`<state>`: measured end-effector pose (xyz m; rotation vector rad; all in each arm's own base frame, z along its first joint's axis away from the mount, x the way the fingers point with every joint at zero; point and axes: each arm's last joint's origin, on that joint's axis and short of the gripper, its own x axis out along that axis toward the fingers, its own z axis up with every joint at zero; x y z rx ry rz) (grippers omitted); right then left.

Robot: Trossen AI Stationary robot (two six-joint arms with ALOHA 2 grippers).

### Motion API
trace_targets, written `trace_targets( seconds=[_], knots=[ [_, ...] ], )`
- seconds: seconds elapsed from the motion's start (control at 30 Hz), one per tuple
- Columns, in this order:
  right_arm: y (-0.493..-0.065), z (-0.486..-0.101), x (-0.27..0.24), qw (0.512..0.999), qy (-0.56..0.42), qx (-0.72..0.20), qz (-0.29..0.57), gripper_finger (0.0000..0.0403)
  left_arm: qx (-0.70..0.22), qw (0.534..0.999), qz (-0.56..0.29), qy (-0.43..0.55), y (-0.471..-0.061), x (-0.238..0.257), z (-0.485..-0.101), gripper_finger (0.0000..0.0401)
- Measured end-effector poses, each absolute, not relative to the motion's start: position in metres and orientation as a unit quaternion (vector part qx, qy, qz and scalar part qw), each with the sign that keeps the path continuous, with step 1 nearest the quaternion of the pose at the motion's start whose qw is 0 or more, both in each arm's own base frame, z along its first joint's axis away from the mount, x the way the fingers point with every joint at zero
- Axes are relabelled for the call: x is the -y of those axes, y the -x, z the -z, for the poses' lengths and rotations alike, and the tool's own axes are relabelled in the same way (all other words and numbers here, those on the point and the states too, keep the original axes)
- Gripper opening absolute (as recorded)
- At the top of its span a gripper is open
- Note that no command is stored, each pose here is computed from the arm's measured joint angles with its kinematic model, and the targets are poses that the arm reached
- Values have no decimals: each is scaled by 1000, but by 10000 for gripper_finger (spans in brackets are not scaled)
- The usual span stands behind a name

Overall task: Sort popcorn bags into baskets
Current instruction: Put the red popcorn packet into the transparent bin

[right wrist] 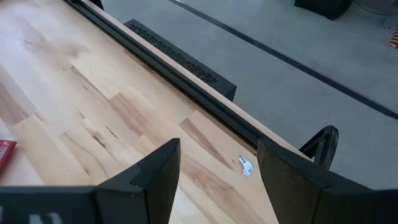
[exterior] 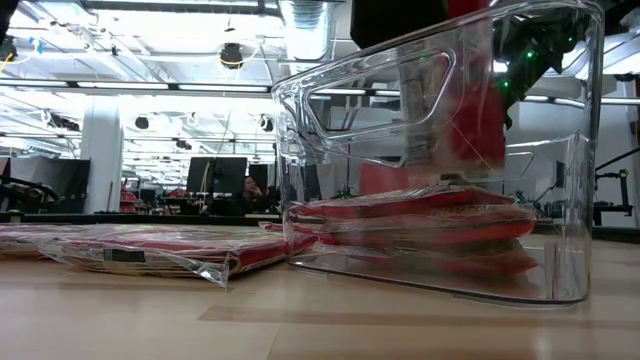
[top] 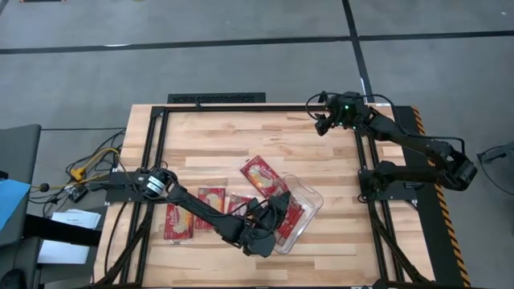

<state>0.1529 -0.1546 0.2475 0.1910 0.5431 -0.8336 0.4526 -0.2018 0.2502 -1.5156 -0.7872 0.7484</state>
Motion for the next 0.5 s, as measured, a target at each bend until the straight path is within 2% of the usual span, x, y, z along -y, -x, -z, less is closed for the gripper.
trace_targets(
  seconds=[0.37,0.5],
  knots=[
    [-153,-247,155,874,-91,-261,399,240,294,591,-309,685,-454,198,-236,0],
    [-153,-247,155,874,-91,-261,399,240,280,588,-305,695,-454,199,-234,12]
  ],
)
